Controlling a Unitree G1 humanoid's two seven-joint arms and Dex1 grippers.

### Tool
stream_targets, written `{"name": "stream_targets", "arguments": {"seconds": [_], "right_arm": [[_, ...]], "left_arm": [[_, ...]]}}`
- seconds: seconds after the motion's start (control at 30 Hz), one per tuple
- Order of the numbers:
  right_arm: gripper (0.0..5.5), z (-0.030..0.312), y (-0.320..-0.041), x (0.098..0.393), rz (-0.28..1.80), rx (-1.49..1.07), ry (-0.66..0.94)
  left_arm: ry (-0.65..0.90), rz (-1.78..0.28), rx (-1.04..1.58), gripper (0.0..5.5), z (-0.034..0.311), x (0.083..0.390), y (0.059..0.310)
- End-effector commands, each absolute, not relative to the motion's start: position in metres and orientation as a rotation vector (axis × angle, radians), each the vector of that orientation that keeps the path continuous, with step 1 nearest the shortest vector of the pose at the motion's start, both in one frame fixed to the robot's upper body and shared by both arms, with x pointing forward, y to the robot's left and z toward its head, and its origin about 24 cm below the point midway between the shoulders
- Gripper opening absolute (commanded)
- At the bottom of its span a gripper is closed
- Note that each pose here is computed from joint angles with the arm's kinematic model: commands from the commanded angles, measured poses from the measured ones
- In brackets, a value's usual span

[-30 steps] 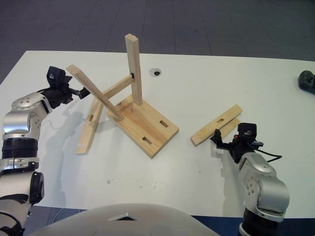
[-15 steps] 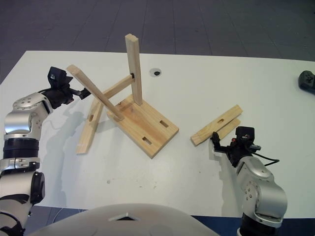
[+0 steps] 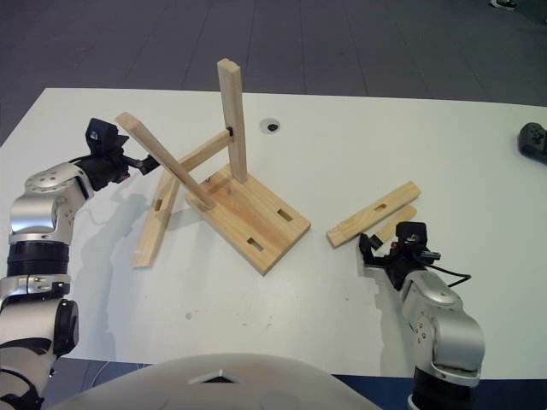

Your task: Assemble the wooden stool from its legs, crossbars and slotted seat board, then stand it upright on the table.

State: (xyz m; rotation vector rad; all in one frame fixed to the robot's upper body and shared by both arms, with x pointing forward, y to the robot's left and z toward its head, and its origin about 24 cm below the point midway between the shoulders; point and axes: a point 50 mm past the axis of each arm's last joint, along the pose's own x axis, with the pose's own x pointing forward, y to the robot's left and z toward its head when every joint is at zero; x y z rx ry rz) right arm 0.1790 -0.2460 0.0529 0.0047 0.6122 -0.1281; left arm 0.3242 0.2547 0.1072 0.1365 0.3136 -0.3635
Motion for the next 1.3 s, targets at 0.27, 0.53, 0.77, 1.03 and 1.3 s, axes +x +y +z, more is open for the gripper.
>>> {"name": "stream_targets", "arguments": {"seconds": [0.27, 0.53, 0.77, 1.03, 1.3], "right_arm": [[4.05, 0.037, -0.253, 0.155, -0.346, 0.127, 0.734], [2.90, 0.038, -0.258, 0.159, -0.361, 0.094, 0.733], [1.91, 0.040, -0.261, 0.163, -0.383, 0.082, 0.709], [1.33, 0.050, -0.265, 0.173, -0.419, 0.042, 0.624], [1.33, 0.125, -0.290, 0.213, -0.419, -0.189, 0.139]], "left_arm": [[0.329, -0.387, 0.135, 5.40, 0.101, 0.325, 0.246], [0.316, -0.354, 0.132, 5.40, 0.103, 0.323, 0.250], [0.312, -0.343, 0.136, 5.40, 0.103, 0.324, 0.251], [0.278, -0.332, 0.111, 5.40, 0.111, 0.328, 0.249], [-0.061, -0.240, -0.146, 5.40, 0.206, 0.349, 0.248]]}}
